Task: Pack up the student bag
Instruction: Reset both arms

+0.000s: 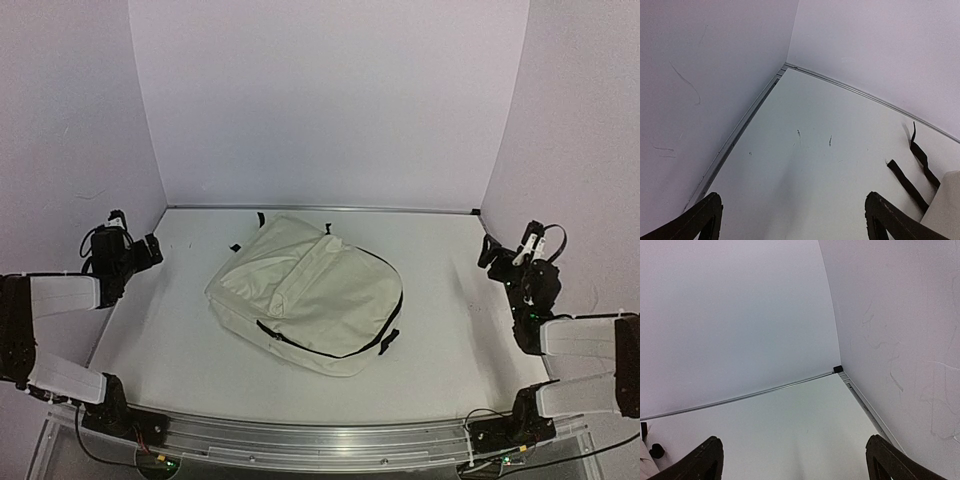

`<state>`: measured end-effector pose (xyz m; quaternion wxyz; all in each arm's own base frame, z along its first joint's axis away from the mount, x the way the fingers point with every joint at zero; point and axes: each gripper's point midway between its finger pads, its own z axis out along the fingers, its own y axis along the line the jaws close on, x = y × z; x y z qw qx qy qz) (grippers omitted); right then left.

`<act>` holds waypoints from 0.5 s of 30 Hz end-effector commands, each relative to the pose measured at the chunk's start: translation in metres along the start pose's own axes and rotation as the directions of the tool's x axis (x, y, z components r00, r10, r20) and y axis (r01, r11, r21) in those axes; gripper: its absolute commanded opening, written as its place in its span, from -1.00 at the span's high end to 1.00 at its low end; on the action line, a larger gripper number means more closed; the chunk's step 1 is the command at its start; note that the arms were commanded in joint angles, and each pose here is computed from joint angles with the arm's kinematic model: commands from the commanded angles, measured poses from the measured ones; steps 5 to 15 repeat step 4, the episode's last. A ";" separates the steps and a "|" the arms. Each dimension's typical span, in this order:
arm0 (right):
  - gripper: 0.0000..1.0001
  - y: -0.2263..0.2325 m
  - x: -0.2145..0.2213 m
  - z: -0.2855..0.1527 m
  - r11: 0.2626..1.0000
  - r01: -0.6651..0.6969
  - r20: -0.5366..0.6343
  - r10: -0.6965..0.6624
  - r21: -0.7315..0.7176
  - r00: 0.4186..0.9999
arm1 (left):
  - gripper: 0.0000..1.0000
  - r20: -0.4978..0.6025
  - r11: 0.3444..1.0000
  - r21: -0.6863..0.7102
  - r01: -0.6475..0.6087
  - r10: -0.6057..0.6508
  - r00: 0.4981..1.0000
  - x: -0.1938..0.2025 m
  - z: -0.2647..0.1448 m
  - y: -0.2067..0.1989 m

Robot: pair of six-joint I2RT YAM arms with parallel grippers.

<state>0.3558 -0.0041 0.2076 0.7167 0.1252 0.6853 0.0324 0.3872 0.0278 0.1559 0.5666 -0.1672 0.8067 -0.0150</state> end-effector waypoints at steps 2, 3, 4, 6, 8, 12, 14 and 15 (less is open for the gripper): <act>-0.97 0.003 -0.021 -0.002 1.000 -0.002 0.090 0.003 -0.004 0.996 | -0.99 0.065 1.000 0.023 -0.017 0.015 0.998 -0.014 -0.001 -0.005; -0.97 0.002 -0.020 -0.002 1.000 -0.001 0.088 0.001 -0.003 0.996 | -0.99 0.066 1.000 0.019 -0.017 0.015 0.998 -0.015 -0.001 -0.004; -0.96 0.002 -0.020 -0.002 1.000 0.000 0.088 0.001 -0.004 0.996 | -0.99 0.067 1.000 0.012 -0.013 0.012 0.998 -0.016 -0.001 -0.004; -0.96 0.002 -0.020 -0.002 1.000 0.000 0.088 0.001 -0.004 0.996 | -0.99 0.067 1.000 0.012 -0.013 0.012 0.998 -0.016 -0.001 -0.004; -0.96 0.002 -0.020 -0.002 1.000 0.000 0.088 0.001 -0.004 0.996 | -0.99 0.067 1.000 0.012 -0.013 0.012 0.998 -0.016 -0.001 -0.004; -0.96 0.002 -0.020 -0.002 1.000 0.000 0.088 0.001 -0.004 0.996 | -0.99 0.067 1.000 0.012 -0.013 0.012 0.998 -0.016 -0.001 -0.004; -0.96 0.002 -0.020 -0.002 1.000 0.000 0.088 0.001 -0.004 0.996 | -0.99 0.067 1.000 0.012 -0.013 0.012 0.998 -0.016 -0.001 -0.004; -0.96 0.002 -0.020 -0.002 1.000 0.000 0.088 0.001 -0.004 0.996 | -0.99 0.067 1.000 0.012 -0.013 0.012 0.998 -0.016 -0.001 -0.004</act>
